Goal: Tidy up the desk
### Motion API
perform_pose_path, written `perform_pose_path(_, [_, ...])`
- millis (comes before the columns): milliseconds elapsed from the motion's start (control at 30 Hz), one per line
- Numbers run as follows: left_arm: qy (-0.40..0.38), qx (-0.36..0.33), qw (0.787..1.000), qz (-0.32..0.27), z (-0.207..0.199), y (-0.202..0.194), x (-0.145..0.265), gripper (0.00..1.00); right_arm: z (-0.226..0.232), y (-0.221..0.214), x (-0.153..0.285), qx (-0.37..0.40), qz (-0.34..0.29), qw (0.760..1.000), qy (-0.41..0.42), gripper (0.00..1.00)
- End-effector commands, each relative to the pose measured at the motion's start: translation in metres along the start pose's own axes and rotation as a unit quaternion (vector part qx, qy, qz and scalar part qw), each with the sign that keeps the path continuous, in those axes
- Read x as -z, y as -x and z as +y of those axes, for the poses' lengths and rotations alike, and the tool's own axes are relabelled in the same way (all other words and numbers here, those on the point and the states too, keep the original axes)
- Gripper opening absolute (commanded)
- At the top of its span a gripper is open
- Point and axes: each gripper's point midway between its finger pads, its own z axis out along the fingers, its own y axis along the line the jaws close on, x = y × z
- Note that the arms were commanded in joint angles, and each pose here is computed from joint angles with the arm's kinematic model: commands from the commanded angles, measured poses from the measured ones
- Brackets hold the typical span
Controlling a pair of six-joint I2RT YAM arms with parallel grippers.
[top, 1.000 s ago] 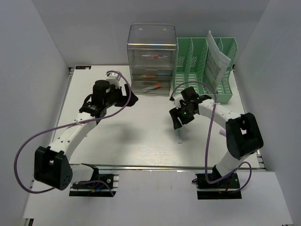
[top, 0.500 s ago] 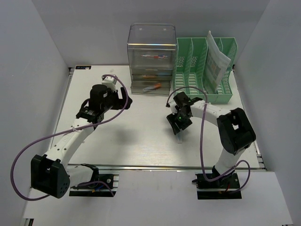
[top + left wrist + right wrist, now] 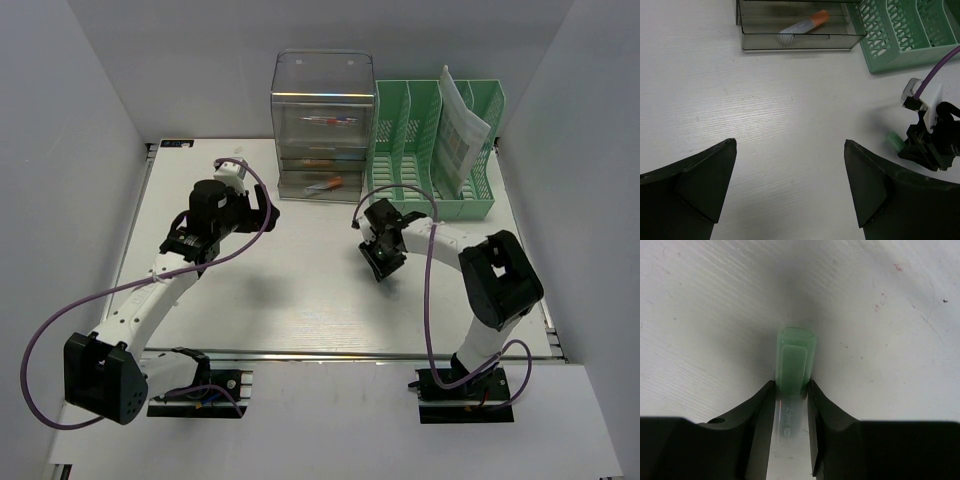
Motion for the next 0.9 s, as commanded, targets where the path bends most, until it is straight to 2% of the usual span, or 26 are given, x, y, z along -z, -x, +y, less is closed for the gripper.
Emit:
perform_pose_path(0, [0.003,-0.007,1.000,-0.020,0.001,0.010,0.006,0.98,-0.013,-0.014,-0.014,0.025,0.018,0.999,-0.044,0.17])
perform_pose_path(167, [0.005,-0.008,1.000,-0.022,0.002,0.010,0.007,0.98,-0.018,0.009,-0.007,0.084,-0.015,0.995,-0.049,0.07])
perform_pose_path(233, [0.005,-0.008,1.000,-0.023,0.002,0.011,0.007,0.98,-0.015,0.039,0.012,0.110,-0.056,0.992,-0.036,0.01])
perform_pose_path(333, [0.002,-0.007,1.000,-0.018,0.001,0.008,0.006,0.98,-0.010,0.093,0.045,0.162,-0.122,0.979,-0.029,0.00])
perform_pose_path(433, [0.011,-0.007,1.000,-0.016,0.004,0.007,0.005,0.98,-0.003,0.146,0.074,0.243,-0.189,0.951,-0.018,0.00])
perform_pose_path(600, [0.027,-0.007,0.999,-0.028,0.010,0.010,0.008,0.98,-0.006,0.216,0.101,0.353,-0.262,0.897,-0.055,0.00])
perform_pose_path(767, [0.034,-0.009,0.999,-0.026,0.013,0.008,0.006,0.98,-0.016,0.286,0.095,0.426,-0.303,0.845,-0.111,0.01])
perform_pose_path(867, [0.035,-0.010,0.999,-0.021,0.014,0.005,0.004,0.98,-0.021,0.311,0.095,0.463,-0.328,0.811,-0.141,0.01])
